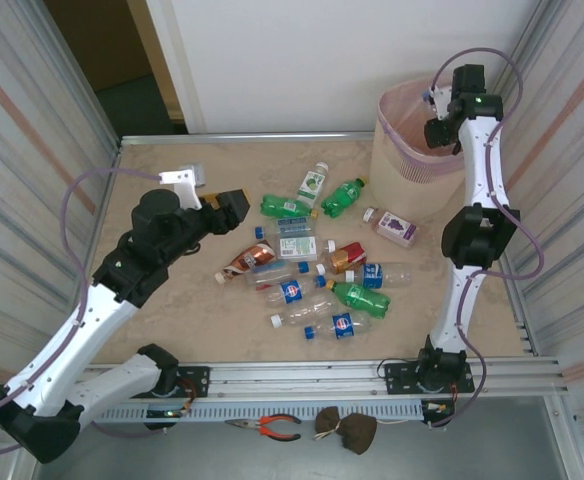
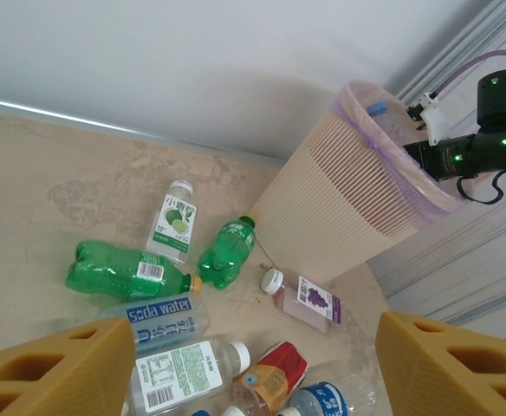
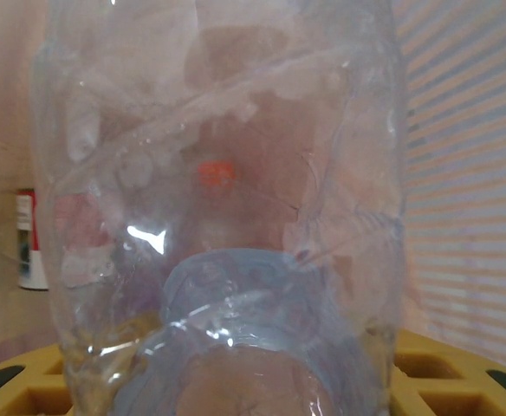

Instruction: Put the plastic bottles in the bin

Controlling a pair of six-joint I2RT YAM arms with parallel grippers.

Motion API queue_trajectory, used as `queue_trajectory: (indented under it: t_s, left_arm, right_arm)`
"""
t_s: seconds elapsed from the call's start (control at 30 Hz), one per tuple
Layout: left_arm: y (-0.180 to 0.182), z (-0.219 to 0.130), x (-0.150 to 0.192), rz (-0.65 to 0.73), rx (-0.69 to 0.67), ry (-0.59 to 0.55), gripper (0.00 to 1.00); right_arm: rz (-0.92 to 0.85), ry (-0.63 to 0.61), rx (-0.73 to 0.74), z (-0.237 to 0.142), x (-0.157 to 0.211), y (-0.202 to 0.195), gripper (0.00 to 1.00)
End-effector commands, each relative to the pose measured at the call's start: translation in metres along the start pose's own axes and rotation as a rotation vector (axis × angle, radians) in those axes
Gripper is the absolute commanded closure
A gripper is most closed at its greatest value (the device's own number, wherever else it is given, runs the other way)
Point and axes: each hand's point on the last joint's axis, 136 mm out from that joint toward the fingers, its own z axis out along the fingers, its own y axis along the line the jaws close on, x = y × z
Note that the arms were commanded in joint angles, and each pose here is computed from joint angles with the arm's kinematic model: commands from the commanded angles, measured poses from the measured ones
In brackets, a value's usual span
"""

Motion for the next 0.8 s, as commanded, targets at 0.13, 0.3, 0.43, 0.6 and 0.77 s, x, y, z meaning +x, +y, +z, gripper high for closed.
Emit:
queue_trajectory:
  t_s: [0.13, 0.3, 0.43, 0.6, 0.77]
  left_arm:
    - [0.004, 0.007, 0.008, -0.005, -0.014, 0.020, 0.26]
    - [0.006, 0.009, 0.011, -0.014, -0.017, 0.031, 0.26]
    - [0.006, 0.009, 0.013, -0.023, -0.014, 0.036, 0.26]
    - [0.008, 0.008, 0.015, -0.025, -0.022, 0.037, 0.26]
    - [0.010, 0.007, 0.015, -0.022, -0.033, 0.039, 0.25]
  right_arm:
    - [-0.055, 0.108, -0.025, 0.043, 0.028, -0.006, 0.49]
    - [-0.055, 0.192, -0.067, 0.076, 0.051, 0.004, 0.48]
    - [-0.052, 0.258, -0.090, 0.097, 0.070, 0.012, 0.47]
    - [-0.035, 0.317, -0.114, 0.114, 0.087, 0.020, 0.43]
    - [-0.025, 0.343, -0.112, 0.121, 0.095, 0.020, 0.33]
